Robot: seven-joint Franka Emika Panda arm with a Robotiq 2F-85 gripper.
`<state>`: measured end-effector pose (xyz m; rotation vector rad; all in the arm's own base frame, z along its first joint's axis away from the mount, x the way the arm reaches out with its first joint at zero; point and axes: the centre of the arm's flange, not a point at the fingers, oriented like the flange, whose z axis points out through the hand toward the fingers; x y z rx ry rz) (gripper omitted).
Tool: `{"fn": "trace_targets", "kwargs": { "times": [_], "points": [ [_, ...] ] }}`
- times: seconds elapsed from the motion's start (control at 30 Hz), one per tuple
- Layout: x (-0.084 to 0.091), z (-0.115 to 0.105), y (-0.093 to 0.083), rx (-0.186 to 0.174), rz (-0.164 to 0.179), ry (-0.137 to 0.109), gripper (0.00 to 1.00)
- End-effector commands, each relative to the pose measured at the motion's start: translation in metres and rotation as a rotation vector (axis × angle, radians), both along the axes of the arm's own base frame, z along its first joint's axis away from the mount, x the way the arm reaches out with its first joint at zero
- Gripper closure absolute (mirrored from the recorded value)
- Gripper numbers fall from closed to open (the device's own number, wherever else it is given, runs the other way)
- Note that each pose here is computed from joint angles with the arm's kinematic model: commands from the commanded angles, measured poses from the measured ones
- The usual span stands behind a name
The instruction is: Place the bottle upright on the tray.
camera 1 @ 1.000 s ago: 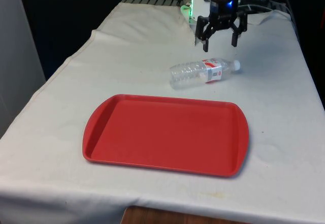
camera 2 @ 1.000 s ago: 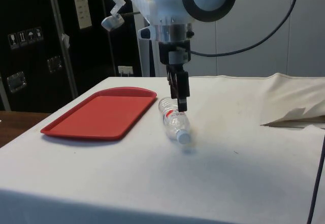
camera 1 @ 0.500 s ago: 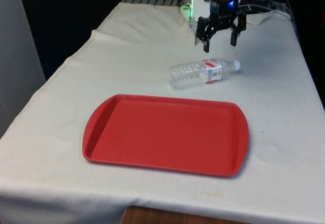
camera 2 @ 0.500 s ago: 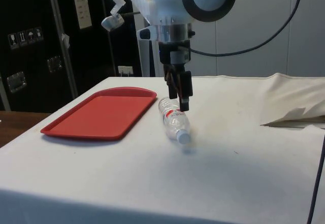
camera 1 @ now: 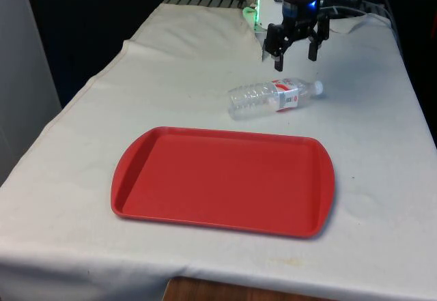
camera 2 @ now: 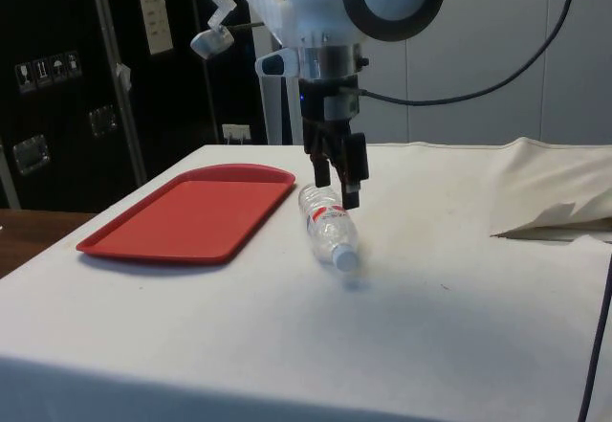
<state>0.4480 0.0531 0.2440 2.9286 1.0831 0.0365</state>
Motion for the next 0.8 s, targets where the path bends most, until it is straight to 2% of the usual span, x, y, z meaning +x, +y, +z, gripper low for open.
{"fn": "trace_targets", "kwargs": {
  "times": [0.0, 0.1, 0.13, 0.43, 0.5, 0.77],
  "points": [
    [0.0004, -0.0001, -0.0004, -0.008, 0.016, -0.001, 0.00],
    [0.0003, 0.0003, -0.0005, -0.008, 0.043, 0.000, 0.00],
    [0.0000, 0.0000, 0.0000, -0.001, 0.036, 0.000, 0.00],
    [0.0003, 0.0003, -0.0005, -0.010, 0.114, 0.000, 0.00],
    [-0.0001, -0.0001, 0.0000, -0.003, 0.115, 0.002, 0.00],
    [0.0002, 0.0002, -0.0005, -0.012, 0.184, 0.002, 0.00]
  ]
}}
